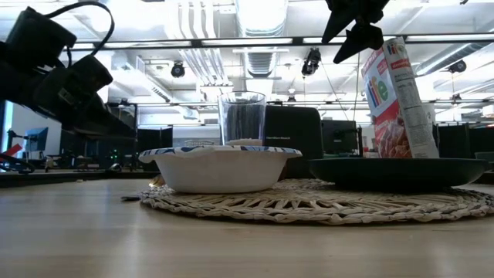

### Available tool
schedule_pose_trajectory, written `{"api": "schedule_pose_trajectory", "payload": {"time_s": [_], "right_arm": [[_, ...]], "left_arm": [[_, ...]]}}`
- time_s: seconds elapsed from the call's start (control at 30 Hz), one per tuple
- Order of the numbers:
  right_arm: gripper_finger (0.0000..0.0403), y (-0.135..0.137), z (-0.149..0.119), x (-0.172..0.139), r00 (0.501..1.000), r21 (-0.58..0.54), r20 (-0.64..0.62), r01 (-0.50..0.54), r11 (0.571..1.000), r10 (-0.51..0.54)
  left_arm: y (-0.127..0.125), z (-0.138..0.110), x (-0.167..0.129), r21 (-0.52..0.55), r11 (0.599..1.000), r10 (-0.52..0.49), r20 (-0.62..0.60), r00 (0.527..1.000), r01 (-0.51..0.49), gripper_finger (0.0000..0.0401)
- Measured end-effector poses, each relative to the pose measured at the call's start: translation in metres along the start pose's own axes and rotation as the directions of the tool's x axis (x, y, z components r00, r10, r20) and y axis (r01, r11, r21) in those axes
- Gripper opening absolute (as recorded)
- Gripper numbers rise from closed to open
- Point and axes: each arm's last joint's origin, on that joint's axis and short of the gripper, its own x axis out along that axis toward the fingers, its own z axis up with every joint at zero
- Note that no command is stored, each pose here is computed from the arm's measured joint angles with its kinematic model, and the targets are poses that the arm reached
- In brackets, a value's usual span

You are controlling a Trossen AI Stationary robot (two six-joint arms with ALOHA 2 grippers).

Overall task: Arrange a breakfast setting
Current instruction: Return to Home Position

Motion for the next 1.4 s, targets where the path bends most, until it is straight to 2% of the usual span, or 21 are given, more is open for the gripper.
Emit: {"api": "schedule_pose_trajectory", "payload": {"time_s": [0.1, 0.27, 0.37, 0.53, 0.63, 0.77, 0.93, 1.2, 1.4], "right_arm": [[0.0325, 0.000, 0.000, 0.000, 1.000, 0.000, 0.000, 0.000, 1.000, 0.000], [0.0325, 0.000, 0.000, 0.000, 1.000, 0.000, 0.000, 0.000, 1.000, 0.000], [0.0325, 0.000, 0.000, 0.000, 1.000, 0.000, 0.000, 0.000, 1.000, 0.000], [0.0325, 0.000, 0.000, 0.000, 1.000, 0.000, 0.000, 0.000, 1.000, 0.000], [0.0325, 0.000, 0.000, 0.000, 1.000, 0.000, 0.000, 0.000, 1.000, 0.000], [0.0325, 0.000, 0.000, 0.000, 1.000, 0.000, 0.000, 0.000, 1.000, 0.000], [0.0325, 0.000, 0.000, 0.000, 1.000, 0.000, 0.000, 0.000, 1.000, 0.000], [0.0325, 0.000, 0.000, 0.000, 1.000, 0.000, 0.000, 0.000, 1.000, 0.000], [0.0325, 0.000, 0.000, 0.000, 1.000, 0.000, 0.000, 0.000, 1.000, 0.000]], "left_arm": [[0.000, -0.001, 0.000, 0.013, 1.000, 0.008, -0.008, 1.000, -0.008, 0.0000], [-0.001, 0.005, 0.001, -0.028, 1.000, -0.005, 0.008, 1.000, 0.005, 0.0000], [-0.003, 0.012, 0.001, 0.025, 1.000, 0.000, 0.030, 1.000, 0.000, 0.0000], [-0.004, 0.016, 0.002, 0.187, 0.982, 0.017, 0.033, 0.999, -0.023, 0.0000], [-0.005, 0.017, 0.001, 0.222, 0.975, 0.009, 0.038, 0.999, -0.017, 0.0000], [-0.006, 0.021, -0.004, 0.217, 0.976, -0.010, 0.082, 0.997, -0.008, 0.0000], [-0.002, 0.013, -0.013, 0.201, 0.979, -0.021, 0.135, 0.991, -0.007, 0.0000], [0.002, 0.008, -0.026, 0.105, 0.994, -0.025, 0.144, 0.989, 0.010, 0.0000], [0.002, 0.017, -0.037, 0.088, 0.996, -0.053, 0.272, 0.961, 0.030, 0.0000]]}}
